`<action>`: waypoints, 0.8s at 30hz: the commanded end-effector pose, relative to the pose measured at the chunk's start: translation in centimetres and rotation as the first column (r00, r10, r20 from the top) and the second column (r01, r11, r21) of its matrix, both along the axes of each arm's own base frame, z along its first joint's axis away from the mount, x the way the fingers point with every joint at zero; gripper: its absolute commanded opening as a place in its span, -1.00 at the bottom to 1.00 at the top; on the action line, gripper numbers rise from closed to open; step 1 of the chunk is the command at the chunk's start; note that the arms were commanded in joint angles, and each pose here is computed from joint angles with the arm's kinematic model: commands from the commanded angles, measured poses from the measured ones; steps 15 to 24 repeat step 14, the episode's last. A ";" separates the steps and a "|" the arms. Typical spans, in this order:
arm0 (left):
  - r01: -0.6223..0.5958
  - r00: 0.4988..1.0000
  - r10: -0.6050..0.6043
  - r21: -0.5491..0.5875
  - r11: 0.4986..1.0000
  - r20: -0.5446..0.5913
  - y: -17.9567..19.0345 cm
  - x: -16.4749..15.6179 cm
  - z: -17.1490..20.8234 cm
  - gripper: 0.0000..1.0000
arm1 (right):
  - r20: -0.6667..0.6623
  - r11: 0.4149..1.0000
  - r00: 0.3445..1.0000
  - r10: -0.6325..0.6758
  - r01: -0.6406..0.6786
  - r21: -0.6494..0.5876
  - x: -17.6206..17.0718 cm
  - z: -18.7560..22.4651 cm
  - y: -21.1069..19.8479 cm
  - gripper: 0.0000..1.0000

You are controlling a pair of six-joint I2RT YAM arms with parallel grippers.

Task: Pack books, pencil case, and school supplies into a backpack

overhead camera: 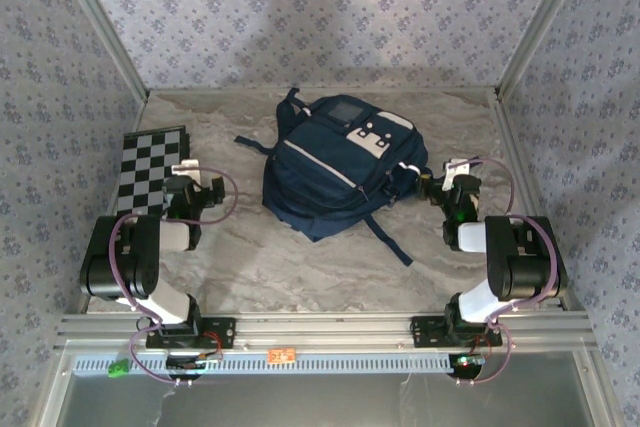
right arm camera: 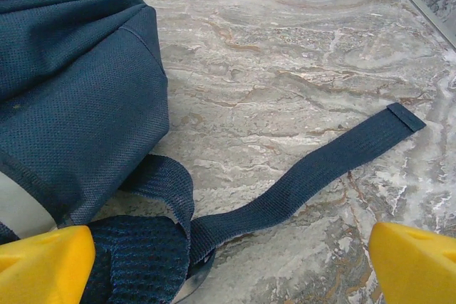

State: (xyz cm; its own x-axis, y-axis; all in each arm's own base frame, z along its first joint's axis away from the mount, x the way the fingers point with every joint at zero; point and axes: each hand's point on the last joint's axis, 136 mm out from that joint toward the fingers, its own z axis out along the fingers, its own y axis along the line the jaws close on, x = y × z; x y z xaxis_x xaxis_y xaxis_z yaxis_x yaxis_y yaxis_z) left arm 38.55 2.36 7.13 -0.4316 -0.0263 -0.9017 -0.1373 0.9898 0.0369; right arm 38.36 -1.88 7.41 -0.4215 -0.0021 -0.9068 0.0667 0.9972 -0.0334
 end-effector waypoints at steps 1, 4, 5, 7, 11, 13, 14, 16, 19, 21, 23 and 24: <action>0.009 0.998 -0.007 -0.017 1.000 0.063 -0.2 1.1 1.8 1.00 | 0.037 1.000 0.999 0.016 -0.015 -0.010 0.9 1.2 0.1 1.00; 0.008 0.998 -0.007 -0.017 1.000 0.063 -0.2 1.1 1.8 1.00 | 0.036 1.000 0.999 0.016 -0.016 -0.010 0.9 1.1 0.1 1.00; 0.009 0.998 -0.008 -0.017 1.000 0.063 -0.2 1.1 1.8 1.00 | 0.036 1.000 0.999 0.016 -0.016 -0.010 0.9 1.2 0.1 0.99; 0.009 0.998 -0.008 -0.017 1.000 0.063 -0.2 1.1 1.8 1.00 | 0.035 1.000 0.999 0.015 -0.015 -0.010 0.9 1.2 0.1 1.00; 0.008 0.998 -0.007 -0.017 1.000 0.062 -0.2 1.1 1.8 1.00 | 0.032 1.000 0.999 0.020 -0.019 -0.006 0.9 1.1 0.1 1.00; 0.009 0.998 -0.008 -0.018 1.000 0.063 -0.2 1.1 1.8 1.00 | 0.034 1.000 0.999 0.017 -0.017 -0.008 0.9 1.1 0.1 1.00; 0.008 0.998 -0.007 -0.017 1.000 0.064 -0.2 1.1 1.8 1.00 | 0.035 1.000 0.999 0.018 -0.018 -0.009 0.9 1.1 0.1 1.00; 0.008 0.998 -0.007 -0.017 1.000 0.064 -0.2 1.1 1.8 1.00 | 0.035 1.000 0.999 0.018 -0.018 -0.009 0.9 1.1 0.1 1.00; 0.008 0.998 -0.007 -0.017 1.000 0.064 -0.2 1.1 1.8 1.00 | 0.035 1.000 0.999 0.018 -0.018 -0.009 0.9 1.1 0.1 1.00; 0.008 0.998 -0.007 -0.017 1.000 0.064 -0.2 1.1 1.8 1.00 | 0.035 1.000 0.999 0.018 -0.018 -0.009 0.9 1.1 0.1 1.00; 0.008 0.998 -0.007 -0.017 1.000 0.064 -0.2 1.1 1.8 1.00 | 0.035 1.000 0.999 0.018 -0.018 -0.009 0.9 1.1 0.1 1.00; 0.008 0.998 -0.007 -0.017 1.000 0.064 -0.2 1.1 1.8 1.00 | 0.035 1.000 0.999 0.018 -0.018 -0.009 0.9 1.1 0.1 1.00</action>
